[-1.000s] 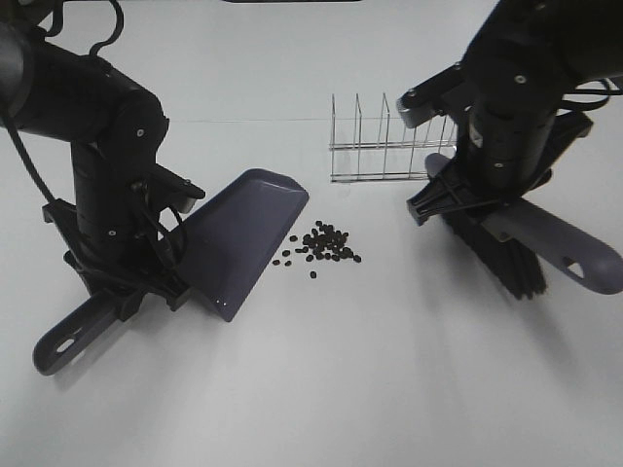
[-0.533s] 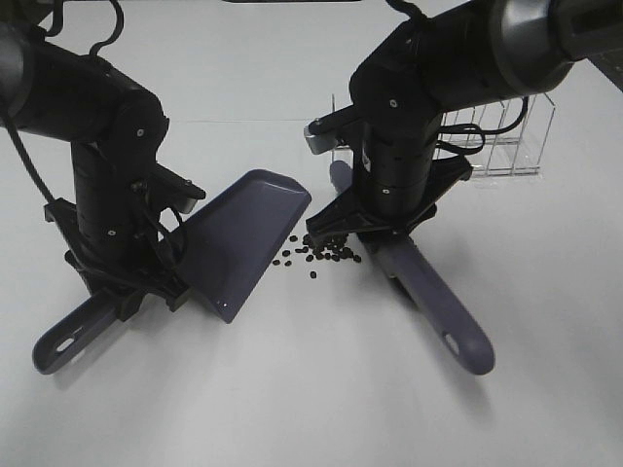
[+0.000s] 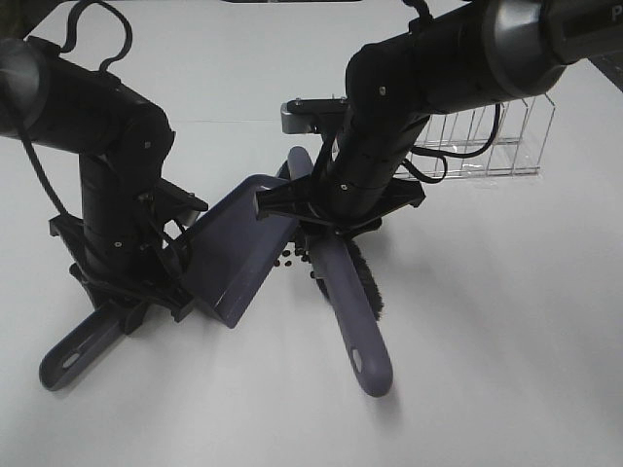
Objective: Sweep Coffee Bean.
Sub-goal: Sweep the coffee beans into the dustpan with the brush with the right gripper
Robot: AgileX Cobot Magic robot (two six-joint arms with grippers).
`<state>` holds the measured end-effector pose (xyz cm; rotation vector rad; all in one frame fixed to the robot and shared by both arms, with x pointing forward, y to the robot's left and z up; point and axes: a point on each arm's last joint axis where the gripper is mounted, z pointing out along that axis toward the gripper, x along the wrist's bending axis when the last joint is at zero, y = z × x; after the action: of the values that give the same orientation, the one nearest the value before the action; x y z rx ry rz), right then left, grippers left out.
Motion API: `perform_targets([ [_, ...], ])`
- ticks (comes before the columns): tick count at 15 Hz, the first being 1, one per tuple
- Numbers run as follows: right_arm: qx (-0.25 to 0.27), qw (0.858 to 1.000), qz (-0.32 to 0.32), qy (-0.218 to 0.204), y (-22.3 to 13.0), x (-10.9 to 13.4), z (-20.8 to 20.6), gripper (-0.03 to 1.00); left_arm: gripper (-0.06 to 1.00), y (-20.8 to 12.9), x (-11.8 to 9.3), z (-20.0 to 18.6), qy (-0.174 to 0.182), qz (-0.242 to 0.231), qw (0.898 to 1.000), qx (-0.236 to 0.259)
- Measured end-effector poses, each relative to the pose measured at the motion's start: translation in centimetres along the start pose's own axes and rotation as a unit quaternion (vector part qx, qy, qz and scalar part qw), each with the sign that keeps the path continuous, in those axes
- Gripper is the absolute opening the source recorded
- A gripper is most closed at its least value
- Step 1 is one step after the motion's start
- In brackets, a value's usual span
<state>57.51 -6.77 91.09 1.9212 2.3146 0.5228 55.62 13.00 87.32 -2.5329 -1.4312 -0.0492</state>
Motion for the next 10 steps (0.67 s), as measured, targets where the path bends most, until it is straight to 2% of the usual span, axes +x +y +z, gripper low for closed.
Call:
perform_targets([
  [7, -0.029, 0.993, 0.069, 0.096, 0.7, 1.7, -0.2, 0.31, 0.32, -0.1, -0.1, 0.0, -0.003, 0.001, 1.0, 0.005],
  [8, -0.033, 0.99, 0.066, 0.124, 1.2, 2.3, -0.5, 0.31, 0.32, -0.1, -0.1, 0.0, -0.003, 0.001, 1.0, 0.005],
  [10, -0.036, 0.988, 0.051, 0.142, 2.0, 3.0, -1.0, 0.31, 0.32, -0.1, -0.1, 0.0, -0.004, 0.002, 1.0, 0.006],
])
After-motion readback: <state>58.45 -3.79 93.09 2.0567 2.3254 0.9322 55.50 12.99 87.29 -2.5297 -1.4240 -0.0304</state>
